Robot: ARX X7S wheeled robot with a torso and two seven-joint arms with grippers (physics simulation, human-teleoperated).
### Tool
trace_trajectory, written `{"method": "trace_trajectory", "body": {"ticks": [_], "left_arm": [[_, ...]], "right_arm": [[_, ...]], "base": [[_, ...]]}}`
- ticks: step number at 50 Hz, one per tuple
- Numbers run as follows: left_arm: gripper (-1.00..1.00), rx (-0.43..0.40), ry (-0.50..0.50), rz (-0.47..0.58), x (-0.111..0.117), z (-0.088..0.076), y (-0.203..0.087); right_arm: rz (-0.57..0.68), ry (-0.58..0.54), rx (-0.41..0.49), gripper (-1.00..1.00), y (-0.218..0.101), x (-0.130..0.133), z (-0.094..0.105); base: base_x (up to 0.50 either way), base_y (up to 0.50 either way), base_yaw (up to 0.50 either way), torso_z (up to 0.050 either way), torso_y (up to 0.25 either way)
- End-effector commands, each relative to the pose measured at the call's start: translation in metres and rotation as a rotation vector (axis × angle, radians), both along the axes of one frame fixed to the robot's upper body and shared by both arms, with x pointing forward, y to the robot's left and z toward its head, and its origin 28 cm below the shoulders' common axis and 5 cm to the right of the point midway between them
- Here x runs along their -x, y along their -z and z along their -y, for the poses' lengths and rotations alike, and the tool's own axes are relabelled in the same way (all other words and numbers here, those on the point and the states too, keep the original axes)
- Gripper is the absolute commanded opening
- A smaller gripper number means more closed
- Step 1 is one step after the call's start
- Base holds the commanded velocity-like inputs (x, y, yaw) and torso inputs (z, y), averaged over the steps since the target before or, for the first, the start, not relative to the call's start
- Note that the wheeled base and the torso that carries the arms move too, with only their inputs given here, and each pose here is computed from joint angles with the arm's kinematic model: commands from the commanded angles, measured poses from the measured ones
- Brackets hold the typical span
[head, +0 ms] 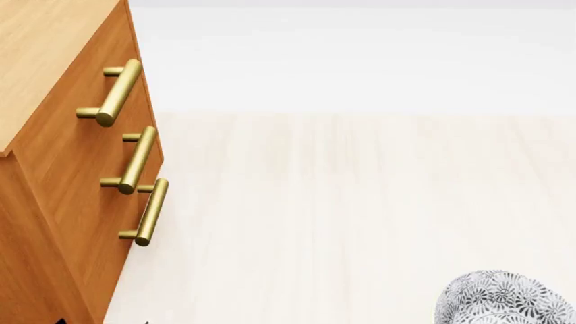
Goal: Put the bowl on top of the cabinet.
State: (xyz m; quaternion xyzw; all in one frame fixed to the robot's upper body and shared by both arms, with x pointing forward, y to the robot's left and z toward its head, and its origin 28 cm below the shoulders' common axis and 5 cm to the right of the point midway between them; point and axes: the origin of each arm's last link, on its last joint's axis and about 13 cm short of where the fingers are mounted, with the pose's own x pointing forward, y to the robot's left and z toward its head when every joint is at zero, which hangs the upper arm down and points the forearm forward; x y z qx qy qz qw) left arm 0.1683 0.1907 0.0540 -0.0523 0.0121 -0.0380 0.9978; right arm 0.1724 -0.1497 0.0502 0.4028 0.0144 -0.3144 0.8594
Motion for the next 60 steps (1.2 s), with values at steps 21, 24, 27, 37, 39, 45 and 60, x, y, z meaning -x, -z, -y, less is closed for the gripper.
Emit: {"method": "trace_trajectory", "body": {"ticks": [21,24,27,37,39,45,60], "left_arm": [[1.00,0.001,-0.012,0.023,-0.002,-0.002,-0.001],[1.00,0.002,-0.013,0.025,-0.002,-0.002,-0.001],[1.00,0.001,-0.012,0.024,-0.002,-0.001,-0.001],[1.00,0.000,-0.010,0.025,-0.001,-0.001,-0.001],[1.00,0.000,-0.009,0.025,-0.001,-0.001,-0.001],[1.00,0.000,-0.011,0.026,-0.001,-0.001,-0.002],[1.00,0.001,-0.008,0.019,-0.002,0.000,0.000]], "right_arm": [[-0.073,-0.023,-0.039,1.00,0.007,-0.007,0.002],[-0.073,-0.022,-0.037,1.00,0.007,-0.007,0.002],[-0.075,-0.026,-0.039,1.00,0.007,-0.008,0.002],[-0.086,-0.036,-0.037,1.00,0.008,-0.011,0.003],[-0.086,-0.033,-0.038,1.00,0.009,-0.011,0.003],[-0.101,-0.037,-0.047,1.00,0.011,-0.016,0.004],[-0.161,-0.061,-0.061,1.00,0.014,-0.020,0.005]], "base": [[0.00,0.00,0.00,0.000,0.000],[0.00,0.00,0.00,0.000,0.000],[0.00,0.00,0.00,0.000,0.000],[0.00,0.00,0.00,0.000,0.000],[0.00,0.00,0.00,0.000,0.000],[0.00,0.00,0.00,0.000,0.000],[0.00,0.00,0.00,0.000,0.000]]}}
